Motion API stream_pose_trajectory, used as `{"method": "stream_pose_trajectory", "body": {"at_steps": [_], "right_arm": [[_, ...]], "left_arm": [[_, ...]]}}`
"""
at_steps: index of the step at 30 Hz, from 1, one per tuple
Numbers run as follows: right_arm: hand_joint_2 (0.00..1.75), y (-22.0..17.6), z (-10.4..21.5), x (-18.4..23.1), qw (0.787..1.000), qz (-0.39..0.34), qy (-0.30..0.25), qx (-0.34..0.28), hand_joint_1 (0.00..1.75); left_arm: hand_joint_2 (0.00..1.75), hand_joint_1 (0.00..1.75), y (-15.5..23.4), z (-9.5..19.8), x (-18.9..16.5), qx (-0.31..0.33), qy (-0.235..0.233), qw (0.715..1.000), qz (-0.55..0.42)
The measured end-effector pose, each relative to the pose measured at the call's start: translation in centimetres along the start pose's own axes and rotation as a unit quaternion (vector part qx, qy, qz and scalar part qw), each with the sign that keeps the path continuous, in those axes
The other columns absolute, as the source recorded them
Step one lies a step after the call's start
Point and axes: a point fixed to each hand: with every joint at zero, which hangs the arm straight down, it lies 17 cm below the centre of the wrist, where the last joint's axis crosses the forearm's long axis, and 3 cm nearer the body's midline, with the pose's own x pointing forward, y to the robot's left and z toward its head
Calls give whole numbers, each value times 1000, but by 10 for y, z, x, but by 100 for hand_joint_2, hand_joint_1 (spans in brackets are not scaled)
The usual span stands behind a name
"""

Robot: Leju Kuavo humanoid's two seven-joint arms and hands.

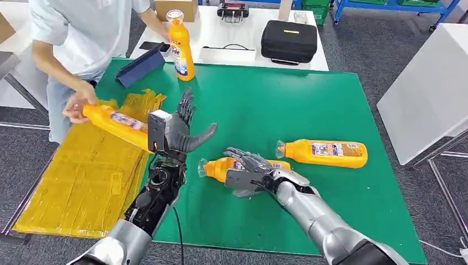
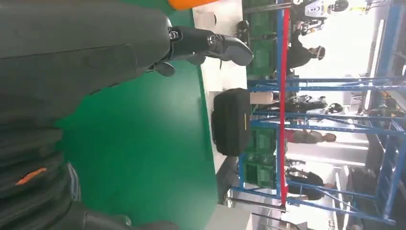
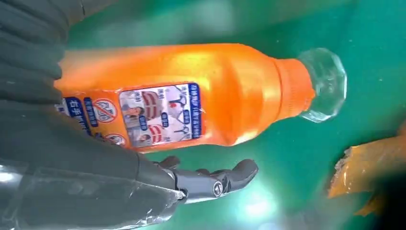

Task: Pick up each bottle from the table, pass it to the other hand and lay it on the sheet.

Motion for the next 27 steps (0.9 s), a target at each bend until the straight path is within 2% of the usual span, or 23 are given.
{"method": "stream_pose_trajectory", "body": {"at_steps": [7, 12, 27], "right_arm": [[175, 3, 3, -5, 1000, 9, 3, 9, 0], [175, -11, 8, -13, 1000, 0, 4, -28, 0], [175, -36, 52, -64, 995, 61, 55, -61, 0]], "left_arm": [[175, 0, 4, 0, -4, 5, 6, 1000, -3], [175, 0, 13, -1, -7, 20, 10, 1000, 0], [175, 0, 40, -3, -11, 42, 16, 999, -8]]}}
